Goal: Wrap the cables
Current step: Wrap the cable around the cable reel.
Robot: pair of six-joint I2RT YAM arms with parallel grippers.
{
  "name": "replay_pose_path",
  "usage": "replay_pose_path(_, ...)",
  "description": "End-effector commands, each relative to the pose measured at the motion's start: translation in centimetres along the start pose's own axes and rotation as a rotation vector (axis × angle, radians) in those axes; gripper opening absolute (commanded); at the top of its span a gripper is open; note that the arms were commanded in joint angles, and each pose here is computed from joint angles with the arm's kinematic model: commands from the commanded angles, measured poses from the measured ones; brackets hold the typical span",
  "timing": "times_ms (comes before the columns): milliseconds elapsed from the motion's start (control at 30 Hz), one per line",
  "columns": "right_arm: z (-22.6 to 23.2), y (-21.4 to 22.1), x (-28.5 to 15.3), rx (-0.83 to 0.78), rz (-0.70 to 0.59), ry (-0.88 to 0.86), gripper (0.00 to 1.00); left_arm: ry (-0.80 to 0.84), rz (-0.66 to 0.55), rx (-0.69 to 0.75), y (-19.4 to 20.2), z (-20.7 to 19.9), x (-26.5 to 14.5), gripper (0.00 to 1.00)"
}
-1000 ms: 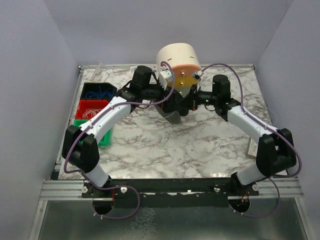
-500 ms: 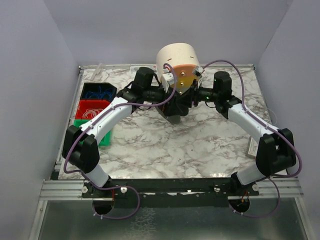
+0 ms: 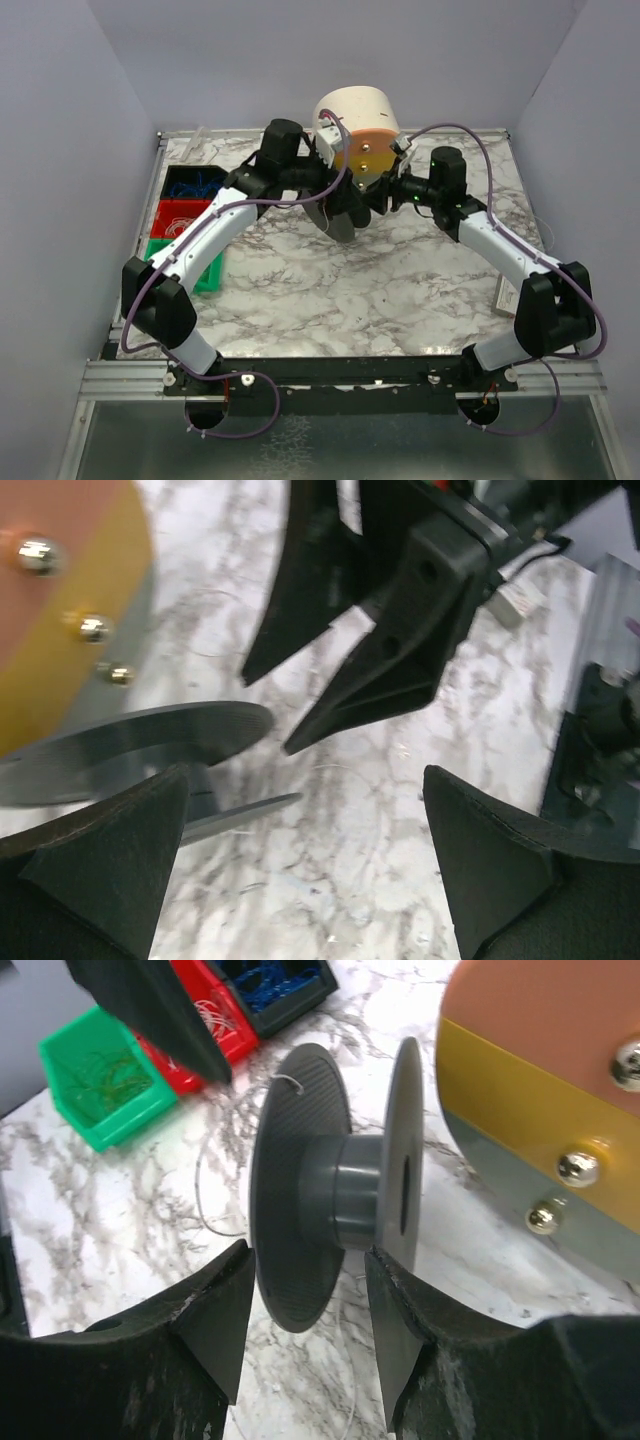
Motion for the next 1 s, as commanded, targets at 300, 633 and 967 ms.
replay_pose_path(300, -4.1, 1.2, 1.6, -0.111, 0.014, 0.116, 0.55, -0.703, -0.044, -0.351, 1.4, 16.1, -7.6, 0.99)
replay_pose_path(633, -3.9, 4.1, 2.9, -0.114, 0.060, 0.037, 0.55, -0.540, 0.012, -0.621, 5.1, 17.5, -4.6, 0.99)
replay_pose_path(967, -0.3, 4.8, 2.9, -0.071, 0.040, -0.180, 0.54, -0.521, 0.017, -0.649, 5.1, 18.5, -3.4, 0.99)
Point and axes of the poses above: each gripper's point midway between its finger pads, its own x axis out along the fingers, its own z axis along the line the jaws close on, y = z × x, the point moved 1 cm from there along -x, back along the fingers, and after that the axes turned 11 degrees about -x, right-handed, at the moved point
